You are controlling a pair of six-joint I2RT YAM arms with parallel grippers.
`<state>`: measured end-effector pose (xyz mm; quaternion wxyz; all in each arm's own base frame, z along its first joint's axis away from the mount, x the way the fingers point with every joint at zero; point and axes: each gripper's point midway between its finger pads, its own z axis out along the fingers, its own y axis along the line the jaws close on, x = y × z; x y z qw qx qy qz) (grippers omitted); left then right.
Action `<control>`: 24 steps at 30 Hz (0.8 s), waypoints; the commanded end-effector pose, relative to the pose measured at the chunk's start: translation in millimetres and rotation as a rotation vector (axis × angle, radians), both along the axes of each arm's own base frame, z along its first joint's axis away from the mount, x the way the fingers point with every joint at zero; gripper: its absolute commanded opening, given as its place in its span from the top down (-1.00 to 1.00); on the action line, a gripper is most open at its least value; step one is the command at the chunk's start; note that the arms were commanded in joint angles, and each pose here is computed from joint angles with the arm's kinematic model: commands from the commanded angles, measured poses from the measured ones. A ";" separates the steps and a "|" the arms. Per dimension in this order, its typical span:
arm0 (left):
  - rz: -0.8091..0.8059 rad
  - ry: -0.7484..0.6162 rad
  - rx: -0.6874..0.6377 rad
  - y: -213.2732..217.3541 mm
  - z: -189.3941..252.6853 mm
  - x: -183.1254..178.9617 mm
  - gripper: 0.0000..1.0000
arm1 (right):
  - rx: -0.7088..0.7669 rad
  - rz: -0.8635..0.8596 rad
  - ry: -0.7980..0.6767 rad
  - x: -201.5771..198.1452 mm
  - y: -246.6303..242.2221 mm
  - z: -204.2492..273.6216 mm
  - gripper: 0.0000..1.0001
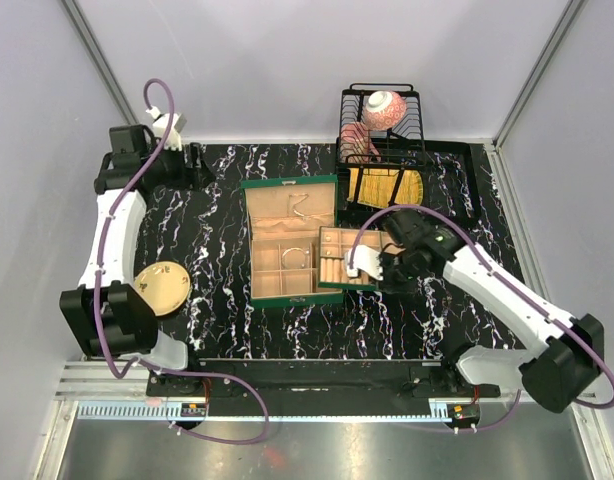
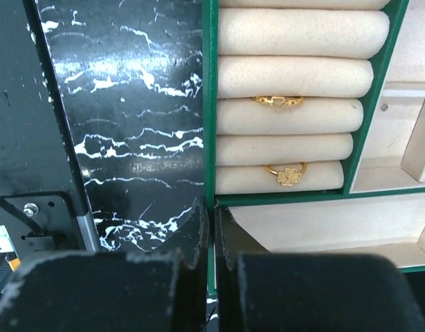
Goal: Organize the mixed jewelry
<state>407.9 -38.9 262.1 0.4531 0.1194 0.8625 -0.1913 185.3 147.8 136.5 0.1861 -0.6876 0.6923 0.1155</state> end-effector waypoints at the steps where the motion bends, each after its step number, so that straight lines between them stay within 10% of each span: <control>1: 0.045 -0.116 -0.063 13.3 32.6 -0.2 -0.58 | 0.067 -0.022 -0.072 22.3 40.3 15.7 1.00; 24: 0.078 -0.139 -0.049 46.3 24.6 -21.4 -0.61 | -0.012 0.042 -0.092 55.1 156.6 -20.9 1.00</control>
